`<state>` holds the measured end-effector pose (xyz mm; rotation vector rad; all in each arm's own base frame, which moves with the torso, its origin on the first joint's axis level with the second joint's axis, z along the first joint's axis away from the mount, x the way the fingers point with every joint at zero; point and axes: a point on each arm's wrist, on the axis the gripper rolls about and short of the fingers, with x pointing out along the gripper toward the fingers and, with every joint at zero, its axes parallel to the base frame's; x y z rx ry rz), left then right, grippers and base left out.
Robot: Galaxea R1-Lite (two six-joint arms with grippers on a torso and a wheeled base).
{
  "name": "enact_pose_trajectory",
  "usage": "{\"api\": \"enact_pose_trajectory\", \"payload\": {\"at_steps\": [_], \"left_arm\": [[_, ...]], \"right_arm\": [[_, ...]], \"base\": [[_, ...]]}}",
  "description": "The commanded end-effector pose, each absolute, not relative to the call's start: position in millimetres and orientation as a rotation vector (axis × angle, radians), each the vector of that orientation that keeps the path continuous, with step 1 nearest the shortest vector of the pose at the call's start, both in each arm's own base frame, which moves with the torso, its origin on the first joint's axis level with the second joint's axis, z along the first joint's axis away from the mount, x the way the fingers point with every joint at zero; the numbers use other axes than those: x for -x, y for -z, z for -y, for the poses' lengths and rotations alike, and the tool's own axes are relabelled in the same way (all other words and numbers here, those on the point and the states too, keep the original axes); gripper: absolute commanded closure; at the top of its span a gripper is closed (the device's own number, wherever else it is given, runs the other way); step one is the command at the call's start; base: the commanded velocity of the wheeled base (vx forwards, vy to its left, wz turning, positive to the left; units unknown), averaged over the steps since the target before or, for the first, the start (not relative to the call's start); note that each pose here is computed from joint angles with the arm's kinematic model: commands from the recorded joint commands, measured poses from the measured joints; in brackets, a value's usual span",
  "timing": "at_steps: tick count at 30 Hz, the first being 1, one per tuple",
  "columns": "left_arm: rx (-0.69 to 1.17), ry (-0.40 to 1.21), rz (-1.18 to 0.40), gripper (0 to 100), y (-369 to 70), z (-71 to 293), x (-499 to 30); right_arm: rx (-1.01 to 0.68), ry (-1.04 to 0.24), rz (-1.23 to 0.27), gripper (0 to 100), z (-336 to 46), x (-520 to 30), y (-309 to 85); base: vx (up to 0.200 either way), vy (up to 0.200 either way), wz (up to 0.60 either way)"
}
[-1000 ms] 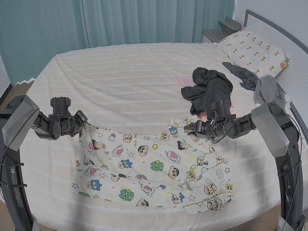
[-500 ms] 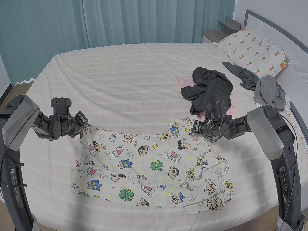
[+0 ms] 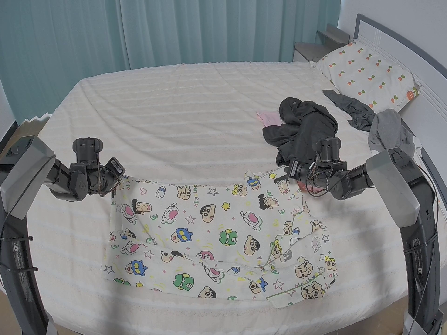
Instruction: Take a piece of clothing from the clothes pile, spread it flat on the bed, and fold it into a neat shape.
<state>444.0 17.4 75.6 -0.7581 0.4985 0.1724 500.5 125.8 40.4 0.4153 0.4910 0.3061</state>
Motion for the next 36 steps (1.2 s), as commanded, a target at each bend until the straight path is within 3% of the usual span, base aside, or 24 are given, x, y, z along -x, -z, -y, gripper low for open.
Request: {"api": "enact_pose_trajectory", "payload": {"at_steps": [1, 23, 24, 36], "left_arm": [[0.757, -0.166, -0.486, 100, -78.8, -16.4, -445.3], [0.750, -0.147, -0.501, 100, -78.6, -5.5, -446.6], [0.750, -0.147, -0.501, 100, -78.6, -5.5, -446.6], [0.749, -0.150, -0.501, 100, -78.2, -5.5, -446.3]], "right_arm": [[-0.421, -0.312, -0.469, 100, -123.9, -497.9, -50.7], [-0.469, -0.362, -0.642, 100, -122.0, -487.1, -22.2], [-0.469, -0.362, -0.642, 0, -122.0, -487.1, -22.2], [-0.464, -0.371, -0.634, 0, -127.1, -494.9, -15.3]], "base": [[0.000, 0.000, 0.00], [0.000, 0.000, 0.00], [0.000, 0.000, 0.00], [0.000, 0.000, 0.00]]}}
